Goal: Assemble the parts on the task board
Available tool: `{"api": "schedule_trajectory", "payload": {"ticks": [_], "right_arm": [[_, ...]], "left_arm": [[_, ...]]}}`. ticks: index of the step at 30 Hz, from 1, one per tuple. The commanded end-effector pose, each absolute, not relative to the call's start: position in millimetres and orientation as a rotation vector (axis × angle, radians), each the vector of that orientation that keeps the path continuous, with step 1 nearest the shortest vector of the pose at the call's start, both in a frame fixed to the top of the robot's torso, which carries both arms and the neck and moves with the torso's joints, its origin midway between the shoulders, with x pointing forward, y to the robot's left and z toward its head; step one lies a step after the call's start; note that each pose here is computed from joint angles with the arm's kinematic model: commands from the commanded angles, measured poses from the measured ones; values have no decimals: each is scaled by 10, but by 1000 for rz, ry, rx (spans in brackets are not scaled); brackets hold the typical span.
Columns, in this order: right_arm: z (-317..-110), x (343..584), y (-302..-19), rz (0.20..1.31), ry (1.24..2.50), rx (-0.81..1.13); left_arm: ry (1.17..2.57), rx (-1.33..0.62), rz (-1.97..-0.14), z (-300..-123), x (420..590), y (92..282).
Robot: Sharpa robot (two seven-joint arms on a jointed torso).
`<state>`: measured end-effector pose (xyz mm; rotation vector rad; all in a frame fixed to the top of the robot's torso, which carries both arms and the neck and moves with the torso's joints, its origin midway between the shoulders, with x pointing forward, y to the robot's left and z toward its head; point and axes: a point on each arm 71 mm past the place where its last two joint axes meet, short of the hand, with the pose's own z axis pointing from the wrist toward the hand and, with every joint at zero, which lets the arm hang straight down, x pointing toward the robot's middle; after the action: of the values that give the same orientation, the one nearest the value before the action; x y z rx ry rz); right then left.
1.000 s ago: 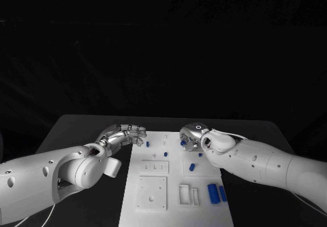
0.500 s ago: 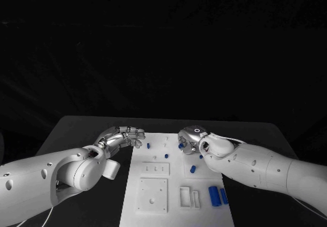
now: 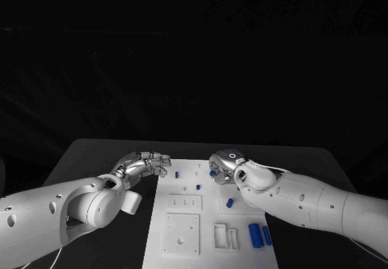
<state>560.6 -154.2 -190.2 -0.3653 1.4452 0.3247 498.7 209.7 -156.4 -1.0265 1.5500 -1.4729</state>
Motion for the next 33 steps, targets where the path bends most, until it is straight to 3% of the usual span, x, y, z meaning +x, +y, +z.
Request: {"api": "schedule_trajectory", "payload": {"ticks": [1,16,33], "right_arm": [[-1817,5599,-1495,289,1338,-376],[-1768,5633,-1253,272,1257,-426],[-1756,5713,-1130,260,1247,-439]], "left_arm": [[1544,-1020,-1482,-1548,4988,2086],[1550,-1013,-1491,-1548,4987,2034],[1559,-1005,-1502,-1546,4982,1976]]}}
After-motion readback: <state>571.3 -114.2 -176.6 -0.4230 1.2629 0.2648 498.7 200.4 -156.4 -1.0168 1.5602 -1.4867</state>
